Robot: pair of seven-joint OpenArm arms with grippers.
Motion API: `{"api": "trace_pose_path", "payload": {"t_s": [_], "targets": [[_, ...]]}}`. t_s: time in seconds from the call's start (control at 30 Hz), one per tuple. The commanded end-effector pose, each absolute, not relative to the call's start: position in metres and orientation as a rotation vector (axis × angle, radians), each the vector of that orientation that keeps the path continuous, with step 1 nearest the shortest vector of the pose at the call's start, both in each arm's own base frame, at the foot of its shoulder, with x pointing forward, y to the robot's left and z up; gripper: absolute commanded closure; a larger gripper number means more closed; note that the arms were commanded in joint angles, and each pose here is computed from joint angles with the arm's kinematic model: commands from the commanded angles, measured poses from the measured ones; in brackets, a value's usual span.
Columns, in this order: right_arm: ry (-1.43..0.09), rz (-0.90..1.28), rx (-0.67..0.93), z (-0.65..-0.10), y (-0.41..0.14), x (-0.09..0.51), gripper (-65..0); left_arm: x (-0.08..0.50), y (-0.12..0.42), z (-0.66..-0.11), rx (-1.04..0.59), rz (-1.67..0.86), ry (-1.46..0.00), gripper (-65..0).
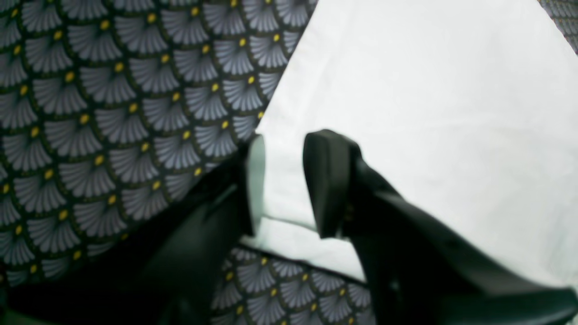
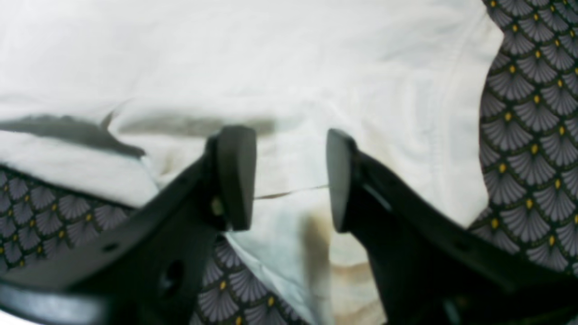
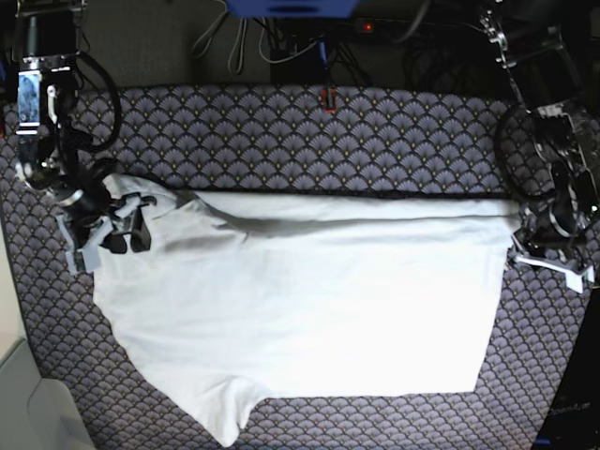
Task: Fold the T-shirt properly
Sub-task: 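Hold the folded edge with both grippers and adjust the grip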
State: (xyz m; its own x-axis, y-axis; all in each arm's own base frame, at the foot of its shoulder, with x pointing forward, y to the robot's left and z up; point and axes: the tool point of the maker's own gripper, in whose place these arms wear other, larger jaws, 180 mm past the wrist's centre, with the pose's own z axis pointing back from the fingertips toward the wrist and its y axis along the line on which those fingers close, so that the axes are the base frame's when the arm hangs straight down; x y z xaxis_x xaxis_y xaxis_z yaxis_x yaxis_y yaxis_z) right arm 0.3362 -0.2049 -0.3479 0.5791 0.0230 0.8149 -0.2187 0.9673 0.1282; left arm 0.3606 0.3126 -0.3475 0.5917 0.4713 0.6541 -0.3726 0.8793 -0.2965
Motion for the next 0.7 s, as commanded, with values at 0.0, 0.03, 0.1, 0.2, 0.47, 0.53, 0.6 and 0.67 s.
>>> {"api": "trace_pose_path", "payload": {"t_s": [0.0, 0.03, 0.1, 0.2, 0.47, 0.53, 0.6, 0.67], "targets": [[-1.009, 0.138, 0.206, -0.327, -0.214, 0.344, -29.3, 0.358, 0.318, -0.340, -0.118, 0.481, -0.822, -19.1], [-1.007, 0.129, 0.199, -0.328, -0.218, 0.340, -29.8, 0.353, 0.317, -0.342, -0.113, 0.476, -0.817, -19.1], [-1.018, 0.109, 0.187, -0.325, -0.225, 0.334, -30.2, 0.340, 0.316, -0.349, -0.098, 0.467, -0.801, -19.1], [-1.020, 0.111, 0.182, -0.324, -0.226, 0.326, -30.3, 0.323, 0.316, -0.355, -0.073, 0.450, -0.787, -19.1], [-0.994, 0.120, 0.190, -0.331, -0.220, 0.310, -30.3, 0.298, 0.321, -0.363, -0.015, 0.427, -0.812, -19.1], [-0.994, 0.112, 0.200, -0.333, -0.217, 0.310, -30.3, 0.296, 0.323, -0.370, -0.016, 0.440, -0.801, -19.1], [-0.988, 0.111, 0.202, -0.334, -0.216, 0.309, -30.3, 0.296, 0.325, -0.376, -0.019, 0.453, -0.786, -19.1], [-0.986, 0.110, 0.202, -0.335, -0.216, 0.309, -30.3, 0.304, 0.325, -0.373, -0.025, 0.458, -0.801, -19.1]]}}
